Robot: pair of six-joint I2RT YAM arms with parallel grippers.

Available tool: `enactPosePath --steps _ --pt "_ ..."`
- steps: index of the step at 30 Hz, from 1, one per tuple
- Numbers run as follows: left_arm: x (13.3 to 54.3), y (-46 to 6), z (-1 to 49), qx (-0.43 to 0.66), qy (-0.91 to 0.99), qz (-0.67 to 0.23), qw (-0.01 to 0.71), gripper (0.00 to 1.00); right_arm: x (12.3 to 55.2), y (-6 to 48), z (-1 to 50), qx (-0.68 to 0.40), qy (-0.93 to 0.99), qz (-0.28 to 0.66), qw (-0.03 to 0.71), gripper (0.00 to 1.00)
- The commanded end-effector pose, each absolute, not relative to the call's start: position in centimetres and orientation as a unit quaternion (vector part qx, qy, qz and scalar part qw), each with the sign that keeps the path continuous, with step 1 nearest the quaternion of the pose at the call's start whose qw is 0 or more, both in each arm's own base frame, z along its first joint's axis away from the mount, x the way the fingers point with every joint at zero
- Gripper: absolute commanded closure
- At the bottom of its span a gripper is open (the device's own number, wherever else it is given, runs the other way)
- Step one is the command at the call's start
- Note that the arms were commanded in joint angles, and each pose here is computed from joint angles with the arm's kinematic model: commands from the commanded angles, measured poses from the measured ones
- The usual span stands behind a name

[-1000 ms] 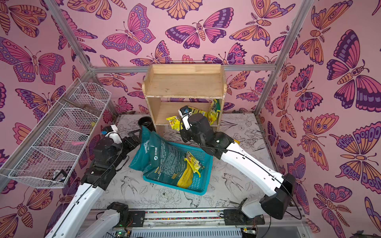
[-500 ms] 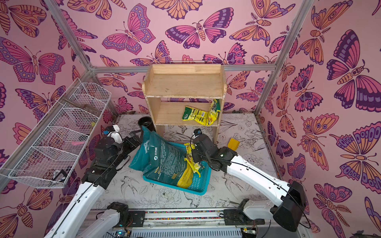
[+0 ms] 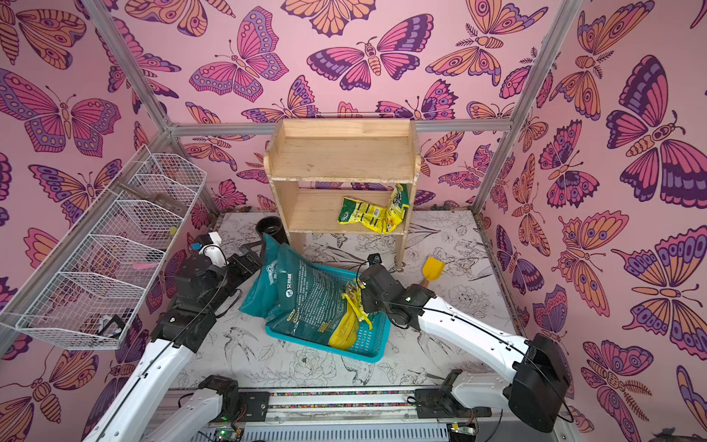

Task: Take down the fertilizer bag from the shelf
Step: Place the fertilizer bag in the storage box.

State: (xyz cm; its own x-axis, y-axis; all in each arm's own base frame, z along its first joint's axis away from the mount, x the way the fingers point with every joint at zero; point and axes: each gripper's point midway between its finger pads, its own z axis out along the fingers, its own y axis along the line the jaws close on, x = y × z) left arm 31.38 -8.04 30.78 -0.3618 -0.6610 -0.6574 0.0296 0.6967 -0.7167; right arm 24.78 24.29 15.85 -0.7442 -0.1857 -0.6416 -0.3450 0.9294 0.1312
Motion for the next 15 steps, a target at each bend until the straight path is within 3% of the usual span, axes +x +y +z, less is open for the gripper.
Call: enactPosePath --steps 1,11,15 --pt "31.2 -8.2 31.0 -0.205 0.751 -0.336 0.53 0.09 24.1 26.1 14.6 -0.139 0.932 0.152 0.297 1.0" --pt "30.9 -8.1 31.0 -0.205 0.749 -0.337 0.532 0.09 23.8 25.9 12.1 -0.114 0.947 0.119 0.276 1.0" --pt "30.8 -8.0 31.0 -0.206 0.748 -0.336 0.534 0.08 24.1 26.4 14.3 -0.134 0.934 0.125 0.307 0.68"
